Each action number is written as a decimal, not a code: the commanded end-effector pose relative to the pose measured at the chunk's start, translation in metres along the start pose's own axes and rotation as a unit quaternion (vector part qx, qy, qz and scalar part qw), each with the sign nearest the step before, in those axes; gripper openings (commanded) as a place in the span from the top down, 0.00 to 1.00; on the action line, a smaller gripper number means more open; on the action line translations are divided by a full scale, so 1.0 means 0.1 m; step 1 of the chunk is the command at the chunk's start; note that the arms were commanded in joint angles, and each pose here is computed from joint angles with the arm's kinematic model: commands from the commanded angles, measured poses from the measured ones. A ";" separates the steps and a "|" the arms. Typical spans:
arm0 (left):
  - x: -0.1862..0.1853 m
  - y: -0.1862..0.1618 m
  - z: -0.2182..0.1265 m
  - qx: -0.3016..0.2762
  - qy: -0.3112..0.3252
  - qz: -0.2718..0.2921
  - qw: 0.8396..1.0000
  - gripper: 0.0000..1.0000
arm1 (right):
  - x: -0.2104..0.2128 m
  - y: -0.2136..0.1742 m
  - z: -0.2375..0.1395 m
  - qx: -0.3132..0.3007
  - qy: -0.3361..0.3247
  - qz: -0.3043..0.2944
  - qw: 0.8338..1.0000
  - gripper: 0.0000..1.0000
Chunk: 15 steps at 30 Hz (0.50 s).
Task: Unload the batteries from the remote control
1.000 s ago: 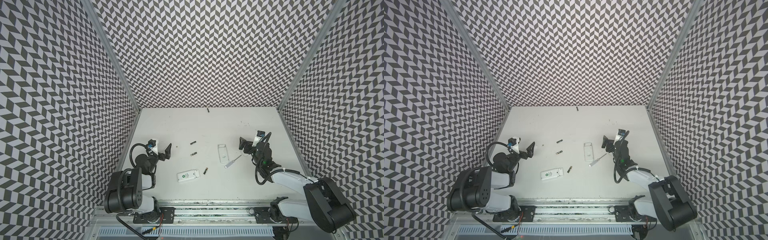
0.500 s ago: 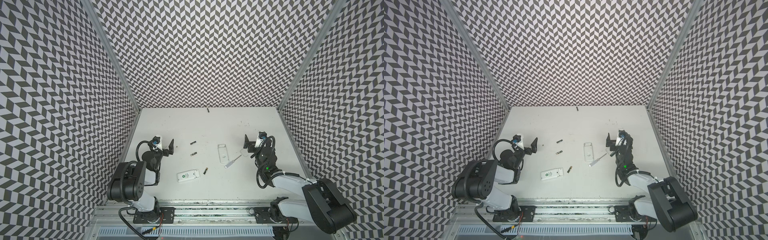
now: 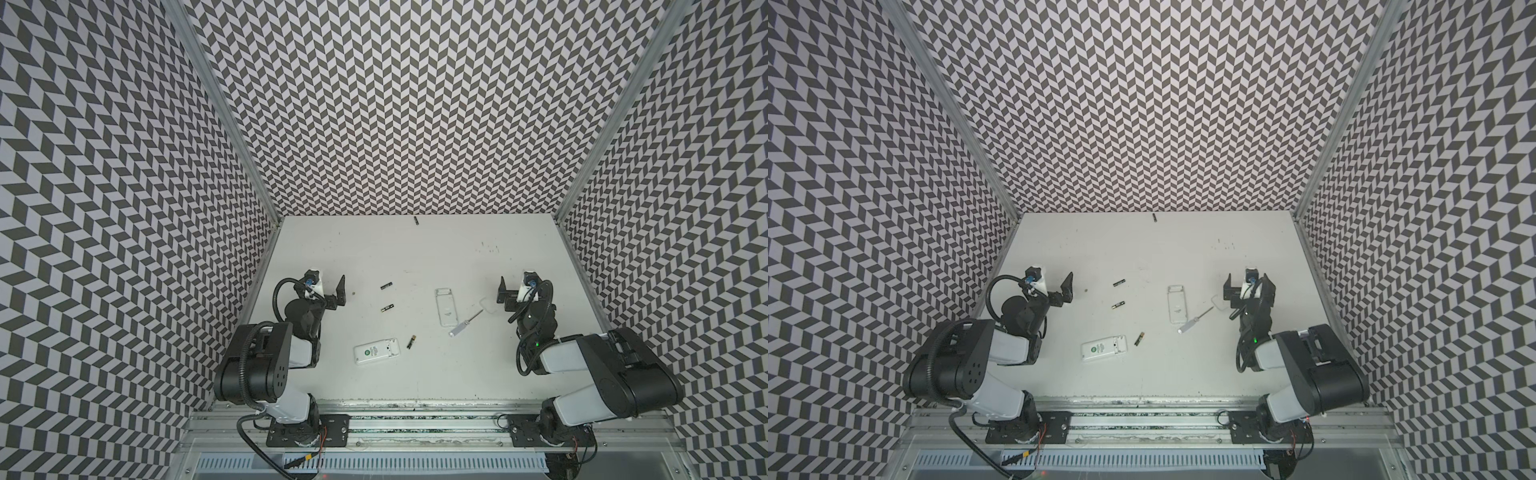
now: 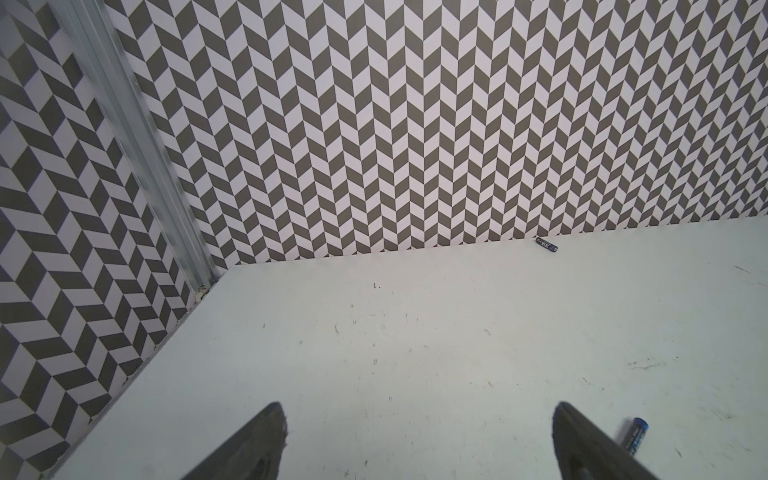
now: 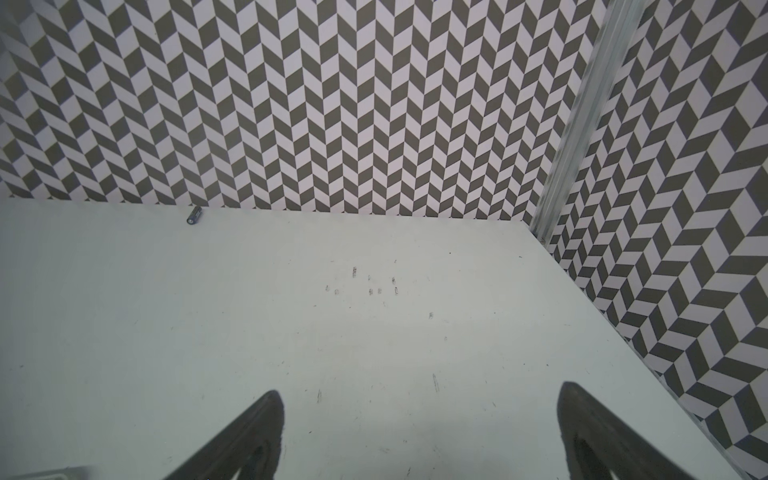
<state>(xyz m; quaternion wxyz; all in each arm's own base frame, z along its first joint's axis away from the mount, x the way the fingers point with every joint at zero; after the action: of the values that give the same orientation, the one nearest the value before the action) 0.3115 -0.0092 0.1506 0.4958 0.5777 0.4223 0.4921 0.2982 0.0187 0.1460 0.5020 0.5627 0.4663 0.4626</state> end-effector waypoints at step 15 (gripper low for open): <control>-0.01 0.01 0.00 0.001 0.003 0.002 1.000 0.00 | -0.14 0.08 0.05 -0.046 -0.009 0.066 0.997 0.00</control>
<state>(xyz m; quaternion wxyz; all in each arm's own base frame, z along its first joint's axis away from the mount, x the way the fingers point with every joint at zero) 0.3116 -0.0089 0.1499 0.4940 0.5780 0.4243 0.4917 0.3039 0.0026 0.1453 0.4925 0.5847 0.4193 0.4897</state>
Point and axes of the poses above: each gripper's point midway between its finger pads, its own z axis out along the fingers, its own x axis along the line the jaws close on, y = z × x, the point moved 7 cm from there along -z, back along the fingers, and after that the axes turned 7 degrees about z, right-handed, at the moved point
